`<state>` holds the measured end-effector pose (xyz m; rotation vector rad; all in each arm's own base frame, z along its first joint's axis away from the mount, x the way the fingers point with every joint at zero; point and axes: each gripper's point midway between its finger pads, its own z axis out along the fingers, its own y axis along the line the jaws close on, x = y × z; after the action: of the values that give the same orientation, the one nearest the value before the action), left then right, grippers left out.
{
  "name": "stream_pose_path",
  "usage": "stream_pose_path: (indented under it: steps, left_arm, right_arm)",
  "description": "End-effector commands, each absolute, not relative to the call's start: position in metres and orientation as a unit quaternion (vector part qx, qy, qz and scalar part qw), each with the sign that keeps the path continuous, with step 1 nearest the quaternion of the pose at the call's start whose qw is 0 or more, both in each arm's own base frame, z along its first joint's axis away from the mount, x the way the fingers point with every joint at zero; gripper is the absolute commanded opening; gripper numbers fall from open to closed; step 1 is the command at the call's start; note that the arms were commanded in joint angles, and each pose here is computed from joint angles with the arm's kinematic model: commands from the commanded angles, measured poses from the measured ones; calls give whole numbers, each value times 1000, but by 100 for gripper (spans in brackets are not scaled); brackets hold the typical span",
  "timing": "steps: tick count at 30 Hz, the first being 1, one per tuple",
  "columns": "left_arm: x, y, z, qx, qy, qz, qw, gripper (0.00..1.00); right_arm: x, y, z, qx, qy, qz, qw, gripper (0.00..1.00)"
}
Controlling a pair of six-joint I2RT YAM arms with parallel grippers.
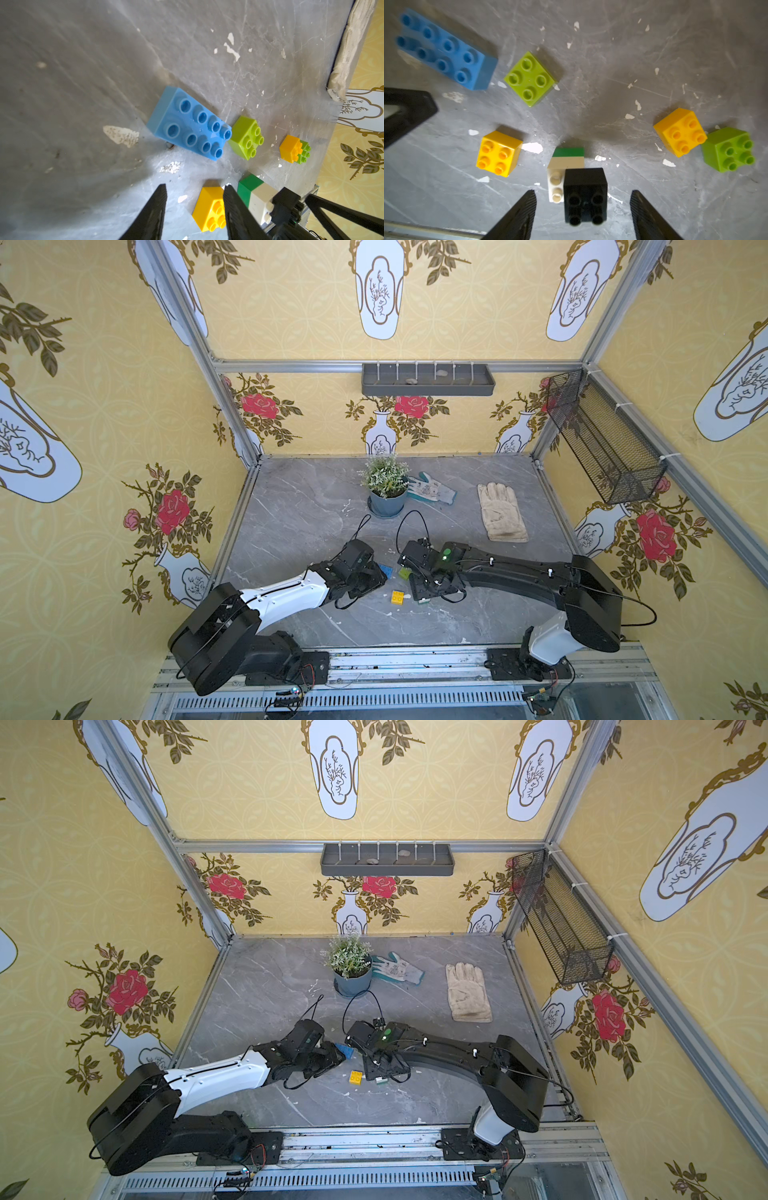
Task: Assemble the number 4 with lego
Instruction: Adjust the lego brick at the center of the board.
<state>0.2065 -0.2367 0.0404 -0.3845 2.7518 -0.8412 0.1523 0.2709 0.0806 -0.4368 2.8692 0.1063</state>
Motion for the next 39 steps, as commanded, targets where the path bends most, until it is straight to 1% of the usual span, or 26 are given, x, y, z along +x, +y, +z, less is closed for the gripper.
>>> stream_pose_path:
  steps: [1, 4, 6, 10, 12, 14, 18, 21, 24, 29, 32, 35, 36, 37, 39]
  left_arm:
    - [207, -231, 42, -139, 943, -275, 122, 48]
    - [210, -219, 42, -159, 948, -243, 128, 50]
    - [213, -207, 40, -183, 950, -223, 121, 50]
    - [223, -163, 37, -293, 921, -225, 121, 53]
    - [230, -143, 41, -320, 911, -223, 130, 55]
    - [236, -134, 51, -325, 908, -225, 140, 56]
    - [239, -135, 66, -310, 907, -236, 159, 56]
    - [236, -135, 65, -306, 908, -240, 158, 55]
    - [230, -133, 61, -305, 909, -240, 155, 53]
    - [228, -145, 56, -275, 914, -262, 140, 46]
    - [229, -160, 56, -256, 915, -280, 136, 45]
    - [230, -189, 63, -215, 916, -311, 133, 38]
    - [228, -199, 65, -203, 918, -315, 131, 34]
    - [226, -211, 68, -185, 919, -321, 130, 26]
    - [219, -230, 70, -161, 924, -324, 122, 11]
  right_arm:
    - [160, 271, 105, -145, 977, 39, 150, 75]
    - [165, 279, 122, -157, 972, 52, 167, 75]
    - [168, 292, 126, -184, 965, 72, 173, 76]
    - [176, 332, 127, -278, 934, 111, 195, 75]
    - [181, 351, 124, -325, 915, 123, 206, 75]
    - [189, 369, 118, -360, 900, 124, 211, 75]
    - [208, 391, 97, -398, 886, 108, 211, 74]
    - [218, 397, 79, -406, 889, 87, 193, 72]
    - [219, 393, 87, -389, 897, 79, 196, 72]
    - [205, 368, 123, -337, 911, 110, 213, 78]
    - [201, 345, 123, -281, 935, 120, 178, 82]
    - [208, 322, 111, -203, 962, 128, 129, 81]
    - [211, 318, 109, -185, 966, 133, 125, 80]
    - [214, 315, 107, -168, 969, 138, 121, 77]
    - [221, 309, 106, -135, 973, 144, 122, 56]
